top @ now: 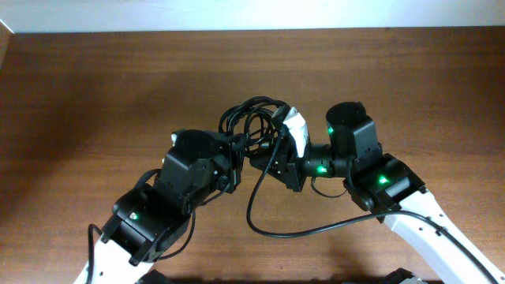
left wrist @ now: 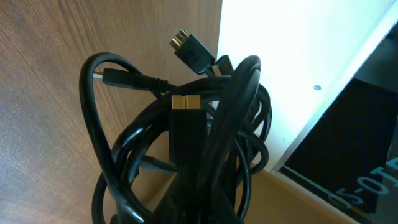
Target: Untangle cables
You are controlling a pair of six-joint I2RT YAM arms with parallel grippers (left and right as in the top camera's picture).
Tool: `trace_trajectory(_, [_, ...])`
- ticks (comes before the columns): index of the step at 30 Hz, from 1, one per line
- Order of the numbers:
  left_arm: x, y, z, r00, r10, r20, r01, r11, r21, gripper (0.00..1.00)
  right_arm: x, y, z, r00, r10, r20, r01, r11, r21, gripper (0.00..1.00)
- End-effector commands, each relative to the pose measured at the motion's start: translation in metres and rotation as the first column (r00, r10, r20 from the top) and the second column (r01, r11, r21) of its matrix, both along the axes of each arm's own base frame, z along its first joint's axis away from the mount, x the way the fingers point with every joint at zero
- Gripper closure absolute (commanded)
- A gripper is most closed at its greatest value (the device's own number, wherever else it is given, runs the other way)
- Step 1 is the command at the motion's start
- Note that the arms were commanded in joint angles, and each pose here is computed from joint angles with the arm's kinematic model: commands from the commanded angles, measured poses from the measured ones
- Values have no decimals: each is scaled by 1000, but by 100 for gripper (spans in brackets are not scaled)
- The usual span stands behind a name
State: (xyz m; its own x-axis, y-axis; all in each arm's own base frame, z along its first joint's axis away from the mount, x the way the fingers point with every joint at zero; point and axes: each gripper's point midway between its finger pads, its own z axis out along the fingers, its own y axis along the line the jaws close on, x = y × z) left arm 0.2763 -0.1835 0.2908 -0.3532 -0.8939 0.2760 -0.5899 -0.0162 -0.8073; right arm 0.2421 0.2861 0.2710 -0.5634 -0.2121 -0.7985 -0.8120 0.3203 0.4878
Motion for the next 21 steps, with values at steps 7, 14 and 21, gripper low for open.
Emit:
trace_trajectory(7, [-3,2,10,1000,1,10,-1,1000,-15,100,-9,0,-6,999,18,-26,-19,1000,-20,96])
trace_trajectory(14, [13,39,8,986,120,117,-141,972,189,100,-37,-8,-28,976,66,-206,-82,994,-71,96])
trace_trajectory(21, [14,101,2,964,139,227,-253,750,611,100,-44,-5,-22,969,115,-219,-125,992,-32,96])
